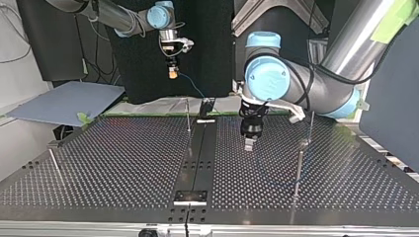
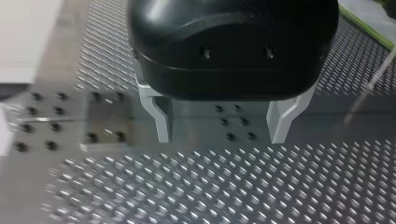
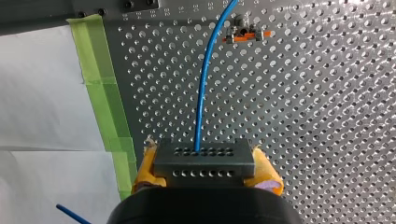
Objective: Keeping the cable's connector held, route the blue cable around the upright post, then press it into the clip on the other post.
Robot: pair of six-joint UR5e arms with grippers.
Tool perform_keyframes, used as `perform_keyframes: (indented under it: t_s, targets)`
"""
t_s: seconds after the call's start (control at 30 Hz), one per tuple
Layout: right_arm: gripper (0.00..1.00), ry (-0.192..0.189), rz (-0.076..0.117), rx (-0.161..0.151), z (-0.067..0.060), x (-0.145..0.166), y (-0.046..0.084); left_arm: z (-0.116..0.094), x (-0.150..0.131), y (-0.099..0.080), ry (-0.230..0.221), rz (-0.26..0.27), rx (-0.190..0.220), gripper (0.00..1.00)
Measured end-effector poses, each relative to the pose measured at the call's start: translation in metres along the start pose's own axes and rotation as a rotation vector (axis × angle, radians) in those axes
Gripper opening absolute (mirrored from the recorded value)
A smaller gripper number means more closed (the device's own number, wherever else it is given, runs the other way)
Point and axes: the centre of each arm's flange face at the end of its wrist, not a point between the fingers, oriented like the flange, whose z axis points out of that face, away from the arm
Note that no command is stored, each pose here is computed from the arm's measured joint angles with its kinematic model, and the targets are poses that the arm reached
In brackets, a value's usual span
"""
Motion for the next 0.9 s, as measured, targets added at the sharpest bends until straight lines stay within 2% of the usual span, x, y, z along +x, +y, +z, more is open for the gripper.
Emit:
perform_keyframes:
  t_s: [0.2, 0.4, 0.7, 0.8, 0.9]
  targets:
    - [0.0, 0.0, -0.001, 0.002, 0.0, 0.0, -0.001, 0.019, 0.016, -0.002, -0.003, 0.01, -0.061, 1.0]
    - [0.0, 0.001, -0.001, 0.004, 0.0, 0.0, -0.001, 0.027, 0.012, -0.002, -0.051, 0.001, -0.073, 1.0]
    - [0.0, 0.007, 0.001, 0.007, 0.0, 0.0, -0.003, 0.038, 0.001, -0.008, -0.139, -0.026, -0.068, 1.0]
    - [0.0, 0.007, 0.001, 0.008, 0.0, 0.0, -0.003, 0.044, 0.0, -0.014, -0.136, -0.013, -0.066, 1.0]
    - [0.0, 0.006, 0.001, 0.008, 0.0, 0.0, -0.003, 0.052, 0.003, -0.018, -0.112, 0.016, -0.076, 1.0]
